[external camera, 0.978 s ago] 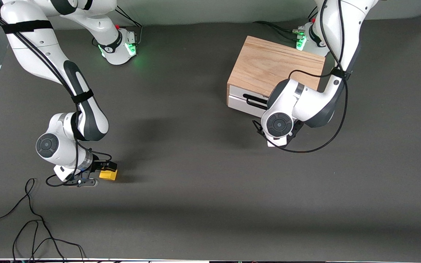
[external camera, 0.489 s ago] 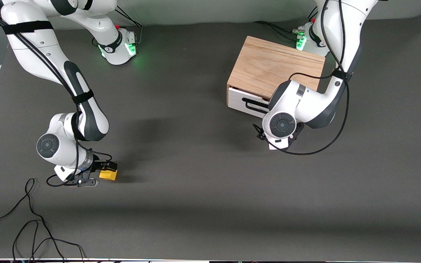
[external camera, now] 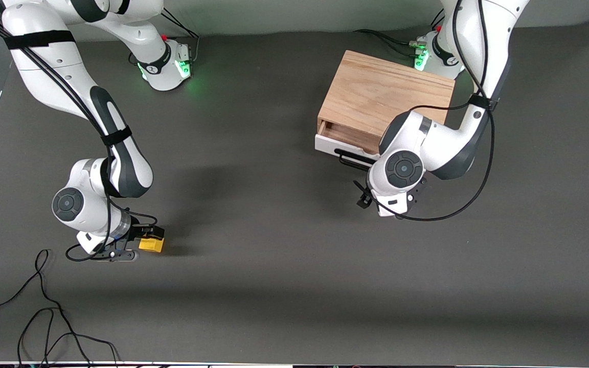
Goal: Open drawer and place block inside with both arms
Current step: 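Pull the drawer open by its handle with the left gripper, then grasp the yellow cube with the right gripper while the left gripper withdraws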
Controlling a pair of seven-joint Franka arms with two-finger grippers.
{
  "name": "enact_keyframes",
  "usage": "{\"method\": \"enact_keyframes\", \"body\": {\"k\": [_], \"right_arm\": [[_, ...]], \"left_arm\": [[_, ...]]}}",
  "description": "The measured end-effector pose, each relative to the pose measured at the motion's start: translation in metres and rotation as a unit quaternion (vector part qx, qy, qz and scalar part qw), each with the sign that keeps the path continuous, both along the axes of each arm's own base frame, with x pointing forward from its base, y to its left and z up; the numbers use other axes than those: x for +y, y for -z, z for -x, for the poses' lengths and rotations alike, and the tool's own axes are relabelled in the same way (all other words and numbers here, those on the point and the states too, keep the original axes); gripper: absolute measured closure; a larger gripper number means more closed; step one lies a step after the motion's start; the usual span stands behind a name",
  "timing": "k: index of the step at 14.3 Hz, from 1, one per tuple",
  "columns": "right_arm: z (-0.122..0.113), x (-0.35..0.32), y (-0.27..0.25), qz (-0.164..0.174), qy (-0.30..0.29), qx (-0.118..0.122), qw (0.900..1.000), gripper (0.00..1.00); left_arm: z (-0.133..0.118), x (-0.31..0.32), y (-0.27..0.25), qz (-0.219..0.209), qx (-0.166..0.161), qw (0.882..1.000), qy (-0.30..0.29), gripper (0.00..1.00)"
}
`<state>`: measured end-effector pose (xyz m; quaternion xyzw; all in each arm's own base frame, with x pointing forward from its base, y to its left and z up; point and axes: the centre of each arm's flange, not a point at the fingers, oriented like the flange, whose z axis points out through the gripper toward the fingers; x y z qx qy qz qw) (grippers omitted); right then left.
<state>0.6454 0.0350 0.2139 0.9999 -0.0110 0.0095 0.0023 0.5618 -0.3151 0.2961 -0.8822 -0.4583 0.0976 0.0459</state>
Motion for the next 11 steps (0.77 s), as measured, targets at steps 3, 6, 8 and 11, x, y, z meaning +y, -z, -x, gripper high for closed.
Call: {"method": "enact_keyframes", "body": {"k": [3,6,8,11], "right_arm": [[0.000,0.000,0.000,0.000,0.000,0.000,1.000,0.25],[0.000,0.000,0.000,0.000,0.000,0.000,1.000,0.44],[0.000,0.000,0.000,0.000,0.000,0.000,1.000,0.44],[0.000,0.000,0.000,0.000,0.000,-0.001,1.000,0.44]], "left_arm": [[-0.013,0.004,-0.009,0.003,-0.031,1.000,0.000,0.00],[-0.020,0.004,-0.015,0.007,-0.056,0.998,0.002,0.00],[-0.023,0.003,-0.018,0.010,-0.067,0.998,0.003,0.00],[-0.038,0.002,-0.040,0.019,-0.096,0.995,0.003,0.00]]}}
